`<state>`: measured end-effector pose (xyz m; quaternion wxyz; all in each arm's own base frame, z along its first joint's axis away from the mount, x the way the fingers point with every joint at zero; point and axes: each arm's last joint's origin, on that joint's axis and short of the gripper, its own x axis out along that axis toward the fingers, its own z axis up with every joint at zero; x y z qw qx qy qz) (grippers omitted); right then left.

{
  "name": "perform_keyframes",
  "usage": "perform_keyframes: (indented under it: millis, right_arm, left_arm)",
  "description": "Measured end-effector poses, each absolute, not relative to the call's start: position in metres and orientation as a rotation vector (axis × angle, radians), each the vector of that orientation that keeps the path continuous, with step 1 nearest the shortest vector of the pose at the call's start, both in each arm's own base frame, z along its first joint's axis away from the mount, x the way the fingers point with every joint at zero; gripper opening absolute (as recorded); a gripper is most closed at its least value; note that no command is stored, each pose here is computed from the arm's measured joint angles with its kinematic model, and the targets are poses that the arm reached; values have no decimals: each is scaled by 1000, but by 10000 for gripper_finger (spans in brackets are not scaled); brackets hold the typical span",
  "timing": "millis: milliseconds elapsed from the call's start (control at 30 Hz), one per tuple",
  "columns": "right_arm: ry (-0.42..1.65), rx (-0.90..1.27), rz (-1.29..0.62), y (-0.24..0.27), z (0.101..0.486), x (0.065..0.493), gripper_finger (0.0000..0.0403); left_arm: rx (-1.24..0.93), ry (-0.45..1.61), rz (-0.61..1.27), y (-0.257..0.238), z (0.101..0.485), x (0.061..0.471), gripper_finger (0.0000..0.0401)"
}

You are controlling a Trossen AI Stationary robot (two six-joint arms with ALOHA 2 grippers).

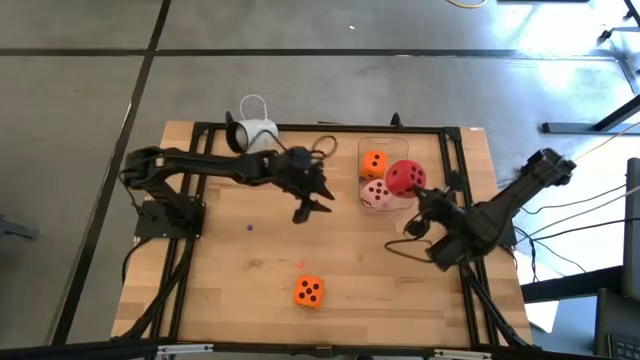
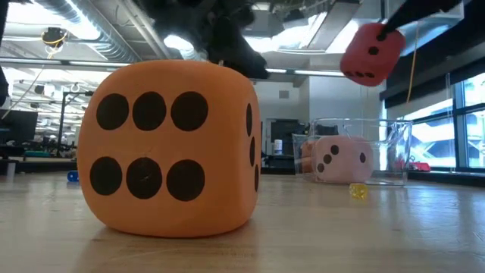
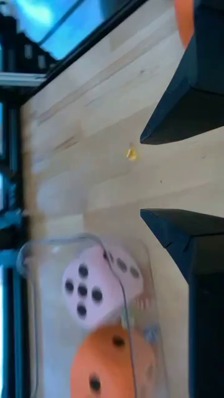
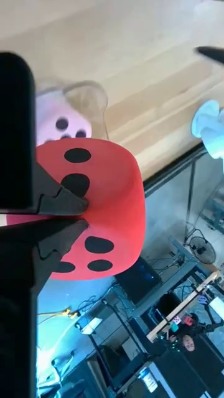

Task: Pick & Place Dice
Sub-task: Put the large red die into the transparent bin

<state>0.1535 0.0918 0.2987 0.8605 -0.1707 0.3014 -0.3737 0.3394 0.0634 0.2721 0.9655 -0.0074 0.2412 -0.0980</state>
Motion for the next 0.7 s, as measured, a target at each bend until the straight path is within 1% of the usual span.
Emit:
perform_keyframes:
  millis: [167,333,467,600,700]
  right_arm:
    - [607,-312,-797,68,285,129,0]
    - [613,-306,-812,51,268,118,0]
    - [589,-301,-830,38,279,111,0]
    - [541,-213,-842,28,286,104,0]
    - [517,-111,-799,27,291,107,0]
  left_arm:
    - [-23,385,-150,69,283,312,171]
    - [-7,316,-126,71,291,295,171]
    - [-5,304,-115,72,295,290,171]
    - [16,301,-116,72,295,290,171]
    - [17,303,-117,72,295,290,171]
